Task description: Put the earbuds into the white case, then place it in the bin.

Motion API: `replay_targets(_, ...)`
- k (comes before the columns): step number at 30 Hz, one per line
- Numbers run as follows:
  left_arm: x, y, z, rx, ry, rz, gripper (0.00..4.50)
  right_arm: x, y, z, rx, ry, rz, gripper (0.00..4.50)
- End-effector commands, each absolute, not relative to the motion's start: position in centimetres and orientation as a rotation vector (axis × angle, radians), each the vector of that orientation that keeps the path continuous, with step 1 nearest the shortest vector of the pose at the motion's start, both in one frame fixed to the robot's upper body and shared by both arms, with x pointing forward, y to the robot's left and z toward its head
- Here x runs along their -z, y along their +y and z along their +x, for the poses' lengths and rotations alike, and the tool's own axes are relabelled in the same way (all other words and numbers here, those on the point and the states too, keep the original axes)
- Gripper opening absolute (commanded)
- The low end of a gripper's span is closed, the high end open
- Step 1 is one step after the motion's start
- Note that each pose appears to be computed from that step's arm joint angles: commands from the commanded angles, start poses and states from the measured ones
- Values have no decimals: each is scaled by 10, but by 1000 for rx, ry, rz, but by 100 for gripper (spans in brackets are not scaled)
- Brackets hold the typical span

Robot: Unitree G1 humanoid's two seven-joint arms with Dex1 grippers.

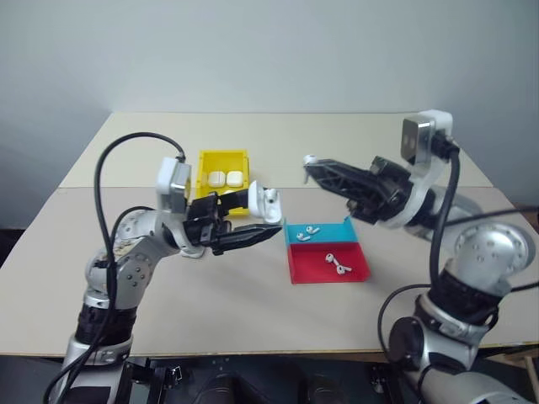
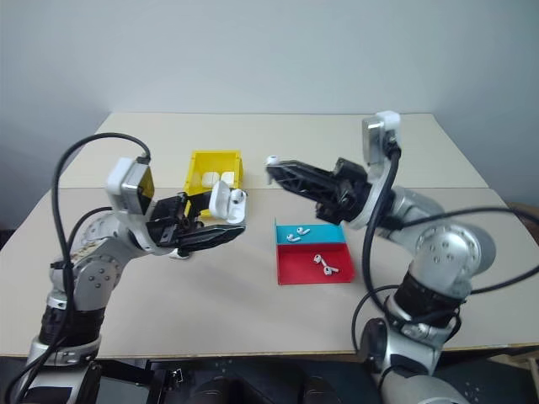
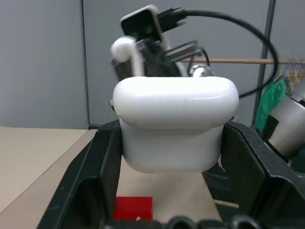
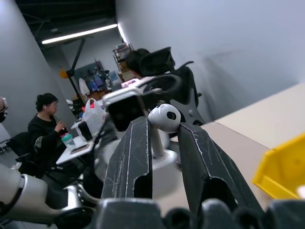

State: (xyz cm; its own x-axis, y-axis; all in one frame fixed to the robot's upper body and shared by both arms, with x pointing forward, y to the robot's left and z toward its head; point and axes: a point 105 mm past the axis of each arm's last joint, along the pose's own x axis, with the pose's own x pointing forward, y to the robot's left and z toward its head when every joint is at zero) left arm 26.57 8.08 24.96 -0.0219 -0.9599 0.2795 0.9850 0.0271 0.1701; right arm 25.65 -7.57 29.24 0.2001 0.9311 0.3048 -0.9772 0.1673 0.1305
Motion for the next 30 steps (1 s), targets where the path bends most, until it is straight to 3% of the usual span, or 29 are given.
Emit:
replay_targets(1,-258,78,265,1572,-398,-54,280,-299,-61,240,-1348,-227,221,63)
replay_targets(17,-260,83,266,1549,-400,-43,280,-271,-52,237,-1349,-159,65,63)
replay_targets(26,-260,84,265,1541,-404,-36,280,-265,-54,236,-1352,-150,-23,363)
replay_targets(30,-261,86,266,1536,-402,-28,280,-273,-68,233,-1347,-178,-24,363)
